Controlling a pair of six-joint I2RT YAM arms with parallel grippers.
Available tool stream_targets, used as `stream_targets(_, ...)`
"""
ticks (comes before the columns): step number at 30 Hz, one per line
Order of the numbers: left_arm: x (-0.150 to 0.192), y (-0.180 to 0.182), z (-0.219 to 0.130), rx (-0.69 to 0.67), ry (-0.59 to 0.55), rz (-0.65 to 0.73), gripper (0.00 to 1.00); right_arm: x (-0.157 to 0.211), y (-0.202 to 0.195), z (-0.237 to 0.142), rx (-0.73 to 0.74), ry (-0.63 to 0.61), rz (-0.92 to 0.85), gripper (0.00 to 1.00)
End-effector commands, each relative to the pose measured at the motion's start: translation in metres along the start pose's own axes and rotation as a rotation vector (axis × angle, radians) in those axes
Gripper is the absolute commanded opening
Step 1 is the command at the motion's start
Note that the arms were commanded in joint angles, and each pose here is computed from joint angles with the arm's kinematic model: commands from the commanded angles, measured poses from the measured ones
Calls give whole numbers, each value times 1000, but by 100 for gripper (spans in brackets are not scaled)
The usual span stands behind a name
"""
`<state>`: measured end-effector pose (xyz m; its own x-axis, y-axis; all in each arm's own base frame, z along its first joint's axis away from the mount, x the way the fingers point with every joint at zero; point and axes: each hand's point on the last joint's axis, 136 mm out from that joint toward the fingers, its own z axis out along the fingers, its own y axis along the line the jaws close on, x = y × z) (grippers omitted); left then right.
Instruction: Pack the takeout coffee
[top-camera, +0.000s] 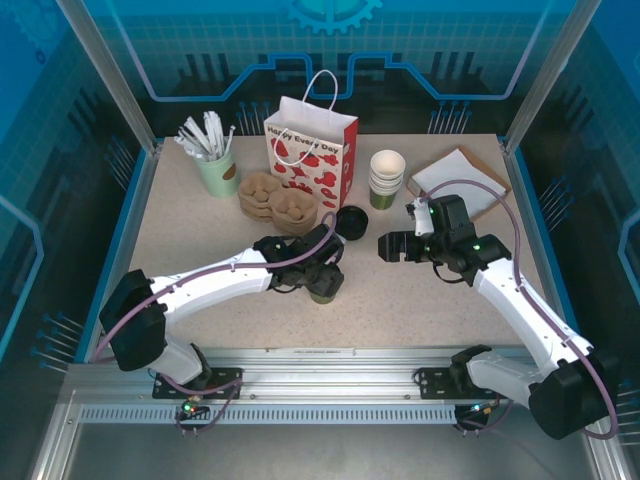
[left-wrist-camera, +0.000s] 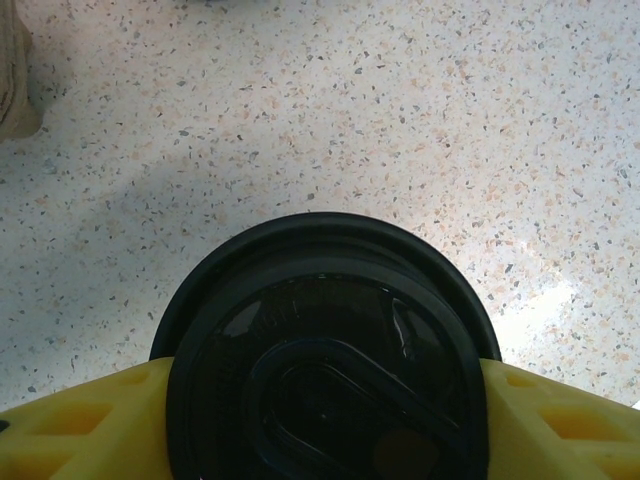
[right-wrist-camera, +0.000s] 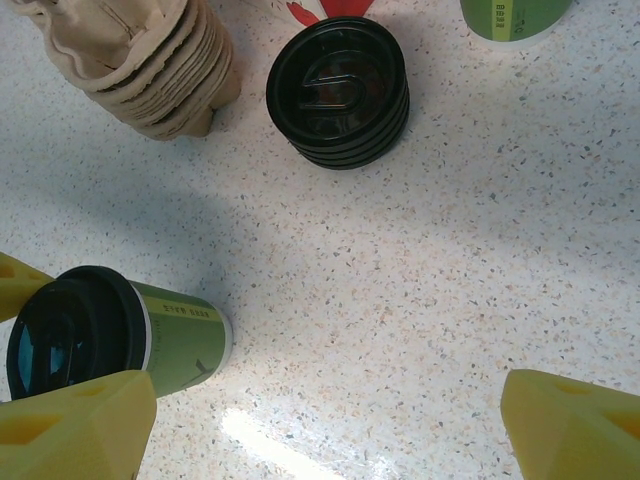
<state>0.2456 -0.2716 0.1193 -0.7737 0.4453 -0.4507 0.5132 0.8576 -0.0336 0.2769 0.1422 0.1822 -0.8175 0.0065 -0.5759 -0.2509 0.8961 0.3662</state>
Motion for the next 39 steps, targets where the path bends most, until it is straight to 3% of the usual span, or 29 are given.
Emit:
stream_targets(1,56,10,19,-34,229,-21,63,-3,4,-9,-9,-8,-10,91)
stream_targets(7,30,4,6,-5,140,-42,71,-3,4,-12,-1,-13,-19,91)
stream_targets(32,-8,0,-37,44,-36,-61,92,2,11,-5,3,12,-47,91)
stream_targets(35,-8,6,-45,42,-56,-78,92,5,18,-2,-27,23,-57,90)
stream_targets(39,2,22,-52,104,-86,-184,92,19,50,10,-173,49,-96,91)
